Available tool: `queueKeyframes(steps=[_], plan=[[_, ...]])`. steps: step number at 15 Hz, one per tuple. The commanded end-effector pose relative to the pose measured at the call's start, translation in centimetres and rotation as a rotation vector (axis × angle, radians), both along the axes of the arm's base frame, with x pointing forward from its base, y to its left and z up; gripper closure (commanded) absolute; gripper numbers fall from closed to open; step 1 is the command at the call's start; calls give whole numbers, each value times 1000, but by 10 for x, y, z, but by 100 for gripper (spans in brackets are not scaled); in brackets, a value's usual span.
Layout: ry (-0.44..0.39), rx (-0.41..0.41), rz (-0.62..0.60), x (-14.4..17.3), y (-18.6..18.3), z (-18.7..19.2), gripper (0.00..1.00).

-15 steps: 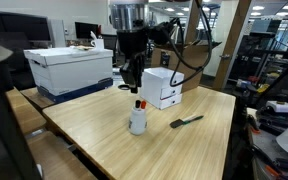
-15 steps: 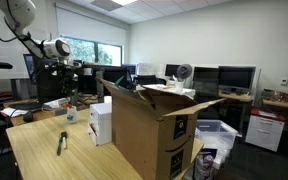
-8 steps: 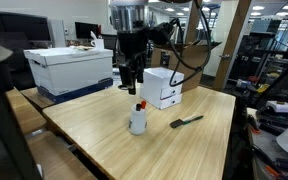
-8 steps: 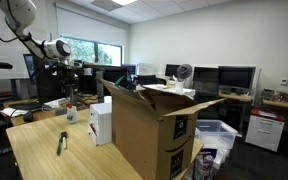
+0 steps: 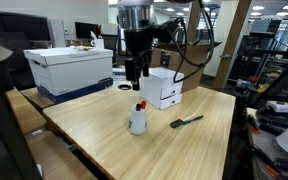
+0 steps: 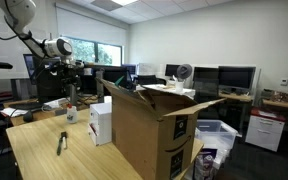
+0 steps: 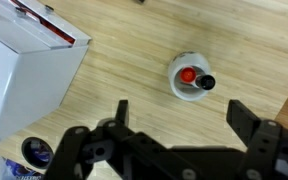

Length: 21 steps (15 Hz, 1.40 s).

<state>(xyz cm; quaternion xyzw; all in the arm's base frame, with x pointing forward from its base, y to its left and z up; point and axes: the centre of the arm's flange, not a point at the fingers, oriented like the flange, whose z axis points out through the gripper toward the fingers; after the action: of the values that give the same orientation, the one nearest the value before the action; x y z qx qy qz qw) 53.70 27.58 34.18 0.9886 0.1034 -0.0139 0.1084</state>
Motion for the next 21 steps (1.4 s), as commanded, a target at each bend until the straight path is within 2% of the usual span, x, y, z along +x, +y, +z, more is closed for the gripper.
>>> queueKeyframes(steps=[1, 9, 13, 15, 21], plan=[[6, 28, 35, -38, -36, 5, 0], [47, 107, 162, -88, -93, -24, 0], [48, 126, 359, -100, -111, -42, 0], [89, 123, 479, -104, -119, -57, 0], [175, 119, 704, -112, -120, -84, 0]])
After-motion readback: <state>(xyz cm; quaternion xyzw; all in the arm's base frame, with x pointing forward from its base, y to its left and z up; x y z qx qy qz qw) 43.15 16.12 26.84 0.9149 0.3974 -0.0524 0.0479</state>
